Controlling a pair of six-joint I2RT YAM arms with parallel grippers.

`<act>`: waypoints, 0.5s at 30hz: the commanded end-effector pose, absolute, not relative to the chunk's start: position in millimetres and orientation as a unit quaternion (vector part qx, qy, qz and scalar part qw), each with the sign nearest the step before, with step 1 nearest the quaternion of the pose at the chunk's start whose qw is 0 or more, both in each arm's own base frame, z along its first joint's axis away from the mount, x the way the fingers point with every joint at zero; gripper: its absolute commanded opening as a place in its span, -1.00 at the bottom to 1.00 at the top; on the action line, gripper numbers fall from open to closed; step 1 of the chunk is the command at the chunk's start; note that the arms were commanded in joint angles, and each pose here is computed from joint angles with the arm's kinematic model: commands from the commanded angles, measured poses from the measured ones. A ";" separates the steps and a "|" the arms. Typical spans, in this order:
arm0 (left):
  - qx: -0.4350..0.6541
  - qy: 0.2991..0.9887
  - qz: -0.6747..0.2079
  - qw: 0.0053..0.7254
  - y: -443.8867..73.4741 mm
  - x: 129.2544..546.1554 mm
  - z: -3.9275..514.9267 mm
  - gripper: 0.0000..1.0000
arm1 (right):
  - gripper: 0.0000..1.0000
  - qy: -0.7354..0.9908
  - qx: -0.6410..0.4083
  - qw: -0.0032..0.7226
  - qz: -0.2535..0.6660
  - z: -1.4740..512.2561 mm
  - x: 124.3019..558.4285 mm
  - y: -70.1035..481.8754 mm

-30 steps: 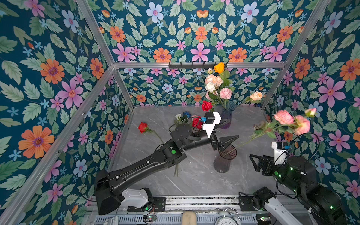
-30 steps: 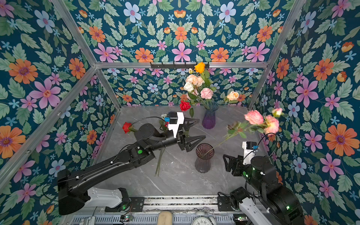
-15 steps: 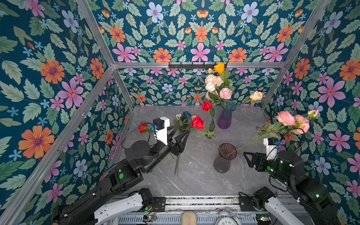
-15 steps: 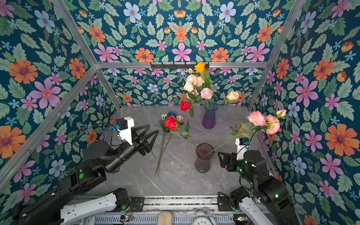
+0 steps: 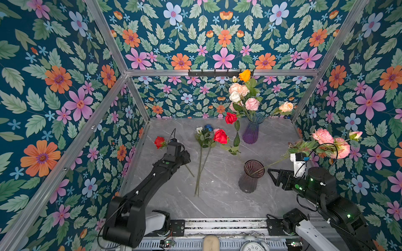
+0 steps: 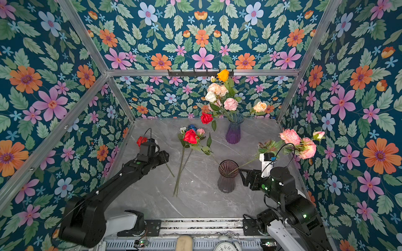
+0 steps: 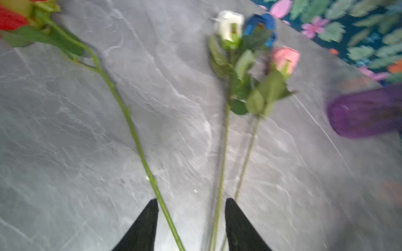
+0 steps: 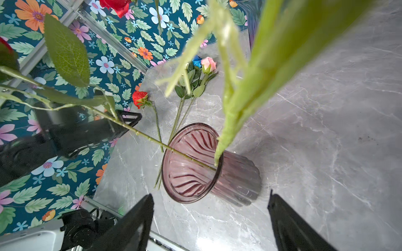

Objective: Arrange the flowers into the vase
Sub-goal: 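Lower the left gripper and close it on the red rose stem, then lift the red rose upright off the table with the left gripper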

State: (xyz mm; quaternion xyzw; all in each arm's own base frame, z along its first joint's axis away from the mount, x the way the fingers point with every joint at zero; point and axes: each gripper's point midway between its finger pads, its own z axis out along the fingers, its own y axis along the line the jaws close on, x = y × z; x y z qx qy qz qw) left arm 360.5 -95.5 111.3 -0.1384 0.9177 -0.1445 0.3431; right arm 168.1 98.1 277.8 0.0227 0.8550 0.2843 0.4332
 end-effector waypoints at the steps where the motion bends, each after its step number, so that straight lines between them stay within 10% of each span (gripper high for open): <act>1: -0.207 0.901 -0.093 0.370 -68.1 399.7 109.5 0.21 | 0.68 0.853 0.026 0.434 0.289 278.6 163.0 96.2; 15: -0.245 0.926 0.022 0.287 -24.7 436.3 43.3 0.08 | 0.69 0.848 0.025 0.457 0.265 281.3 147.8 79.0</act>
